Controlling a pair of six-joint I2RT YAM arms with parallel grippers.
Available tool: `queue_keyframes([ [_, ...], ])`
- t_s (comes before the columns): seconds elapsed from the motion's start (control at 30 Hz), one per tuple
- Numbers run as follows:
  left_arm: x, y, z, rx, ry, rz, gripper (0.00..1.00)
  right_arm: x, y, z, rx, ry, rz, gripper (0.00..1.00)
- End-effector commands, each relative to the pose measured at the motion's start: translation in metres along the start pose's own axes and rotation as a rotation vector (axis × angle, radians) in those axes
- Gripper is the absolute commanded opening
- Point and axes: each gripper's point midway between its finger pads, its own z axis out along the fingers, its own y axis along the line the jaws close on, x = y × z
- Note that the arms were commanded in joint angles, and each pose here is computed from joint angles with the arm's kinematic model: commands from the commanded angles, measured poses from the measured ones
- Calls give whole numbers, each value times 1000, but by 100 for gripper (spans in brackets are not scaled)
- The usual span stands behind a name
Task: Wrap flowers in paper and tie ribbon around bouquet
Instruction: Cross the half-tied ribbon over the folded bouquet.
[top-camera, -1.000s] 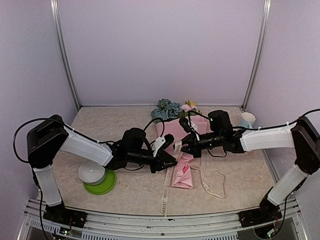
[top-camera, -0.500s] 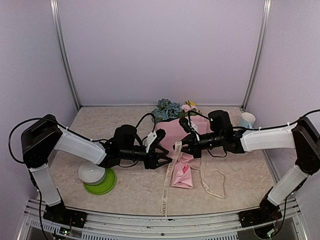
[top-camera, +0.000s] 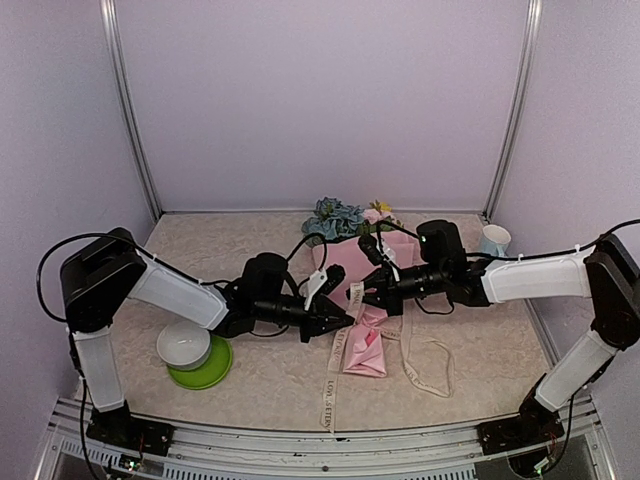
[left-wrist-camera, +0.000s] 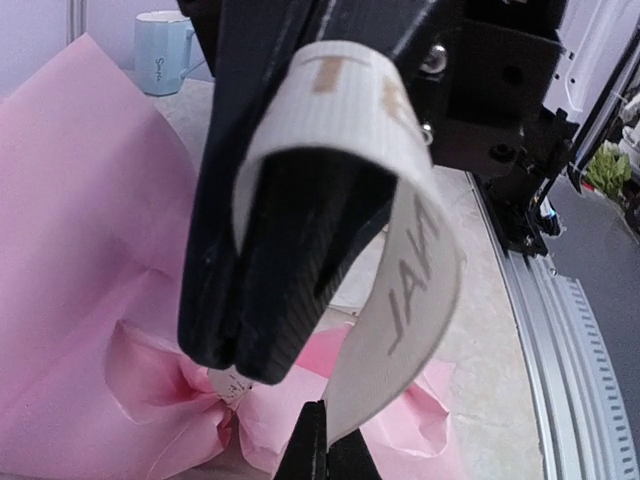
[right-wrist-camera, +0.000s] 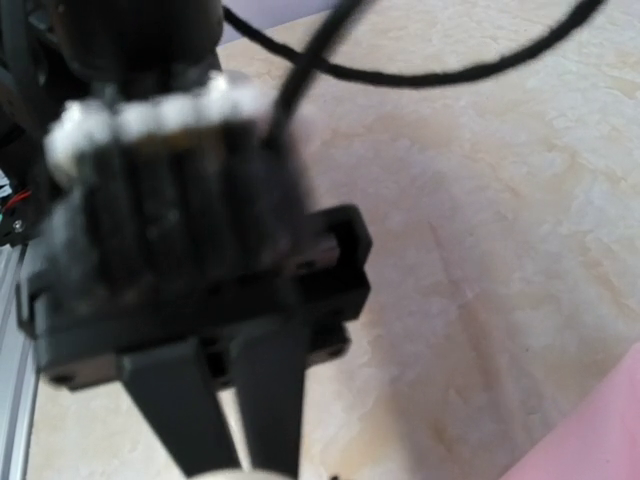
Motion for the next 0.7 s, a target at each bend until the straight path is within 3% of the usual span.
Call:
queue_keyframes([
  [0.0, -4, -3, 7, 25, -21, 2, 0, -8, 7, -3, -6, -21, -13, 0],
  [0.1, 14, 3, 10, 11, 10, -28, 0, -11, 6, -5, 11, -35, -15, 1],
  [0.17, 24, 2, 13, 22, 31, -50, 0, -12, 4, -6, 23, -43, -10, 10],
  [0.27, 33, 3, 16, 22, 39, -65, 0, -9, 3, -5, 24, -49, -1, 12],
  [0.4, 35, 5, 17, 19, 39, -71, 0, 1, 2, 0, 9, -38, 33, 11],
  [0.5, 37, 6, 17, 15, 43, -67, 0, 4, 3, 1, -6, -39, 39, 1],
  [0.63, 33, 7, 12, 7, 39, -69, 0, 3, 9, 1, -33, -45, 16, 0],
  [0.67, 30, 7, 9, 3, 33, -62, 5, 4, 10, 1, -44, -42, 7, 0],
])
